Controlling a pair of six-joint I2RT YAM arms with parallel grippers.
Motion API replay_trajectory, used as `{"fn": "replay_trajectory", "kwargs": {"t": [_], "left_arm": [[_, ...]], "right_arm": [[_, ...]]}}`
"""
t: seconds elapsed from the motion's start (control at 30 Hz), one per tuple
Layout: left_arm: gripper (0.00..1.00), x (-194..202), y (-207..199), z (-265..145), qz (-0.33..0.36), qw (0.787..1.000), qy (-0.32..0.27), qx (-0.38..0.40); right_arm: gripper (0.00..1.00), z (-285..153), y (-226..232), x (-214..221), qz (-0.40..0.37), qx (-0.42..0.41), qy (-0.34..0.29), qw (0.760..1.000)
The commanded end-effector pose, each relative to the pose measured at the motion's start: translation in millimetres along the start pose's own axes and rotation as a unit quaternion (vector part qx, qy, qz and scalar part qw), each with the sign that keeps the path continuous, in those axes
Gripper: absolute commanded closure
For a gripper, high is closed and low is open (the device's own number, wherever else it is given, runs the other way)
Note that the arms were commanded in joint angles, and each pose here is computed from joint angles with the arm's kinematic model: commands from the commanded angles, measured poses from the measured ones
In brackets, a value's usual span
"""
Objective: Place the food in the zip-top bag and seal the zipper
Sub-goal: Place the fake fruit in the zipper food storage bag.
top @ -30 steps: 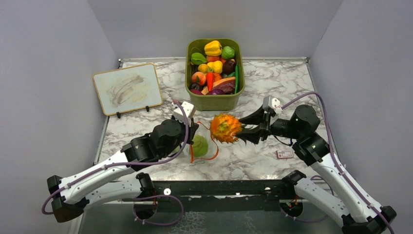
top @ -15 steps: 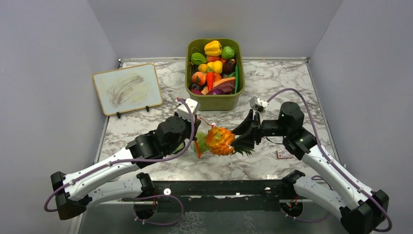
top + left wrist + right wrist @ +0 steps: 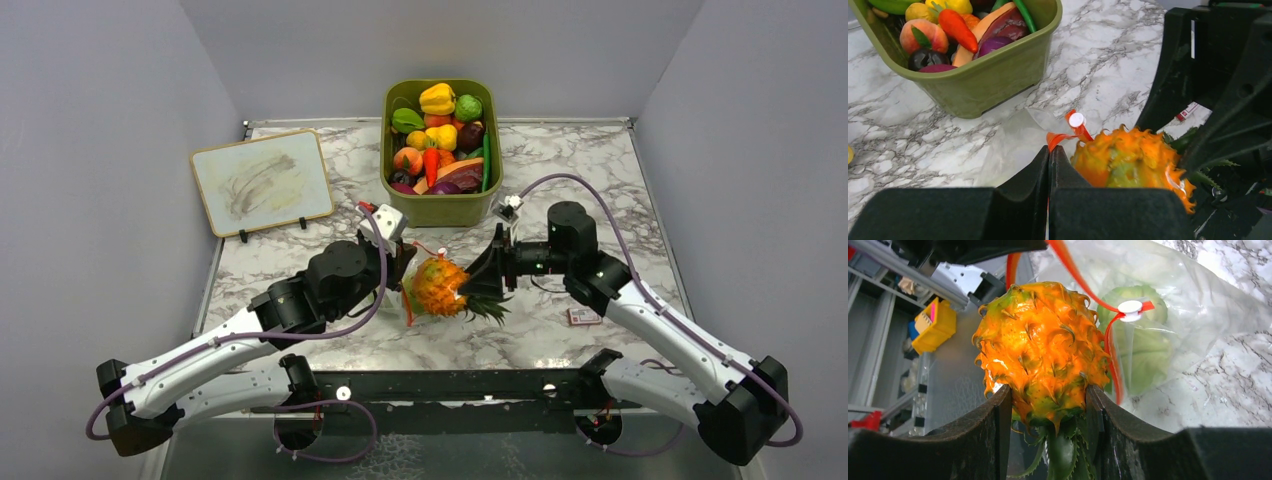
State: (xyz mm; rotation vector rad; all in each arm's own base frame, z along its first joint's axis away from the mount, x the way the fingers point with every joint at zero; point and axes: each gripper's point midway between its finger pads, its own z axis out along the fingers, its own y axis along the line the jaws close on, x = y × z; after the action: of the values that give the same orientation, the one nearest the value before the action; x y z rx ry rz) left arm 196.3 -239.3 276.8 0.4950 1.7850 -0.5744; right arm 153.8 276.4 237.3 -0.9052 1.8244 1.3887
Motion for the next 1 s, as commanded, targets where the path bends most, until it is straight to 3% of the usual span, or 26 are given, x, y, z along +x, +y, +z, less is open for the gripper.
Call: {"fn": "replay_trajectory", "kwargs": {"t": [0.0,0.3,0.63,0.97], "left_arm": [[1.0,-15.0,-15.9,-3.9,0.004,0.998,-0.033,0.052],[1.0,-14.8,-25.8,-7.1,0.016,0.995,-0.041,0.086],[1.0,-11.6,-19.5,0.5,0.014,0.997,-0.035,0.061],[1.0,-10.0,-27.2,-0.3,0.002,0.996,-0.036,0.082]], "right_arm": [[0.94,2.7,-11.1,-13.8,0.052,0.054,0.0,0.997],[0.95,-1.3,-16.6,-24.1,0.109,0.102,-0.009,0.989],[0.95,-2.8,0.7,-4.2,0.089,0.048,0.035,0.994],[0.96,5.0,-4.6,2.0,0.118,0.065,0.05,0.99]]}}
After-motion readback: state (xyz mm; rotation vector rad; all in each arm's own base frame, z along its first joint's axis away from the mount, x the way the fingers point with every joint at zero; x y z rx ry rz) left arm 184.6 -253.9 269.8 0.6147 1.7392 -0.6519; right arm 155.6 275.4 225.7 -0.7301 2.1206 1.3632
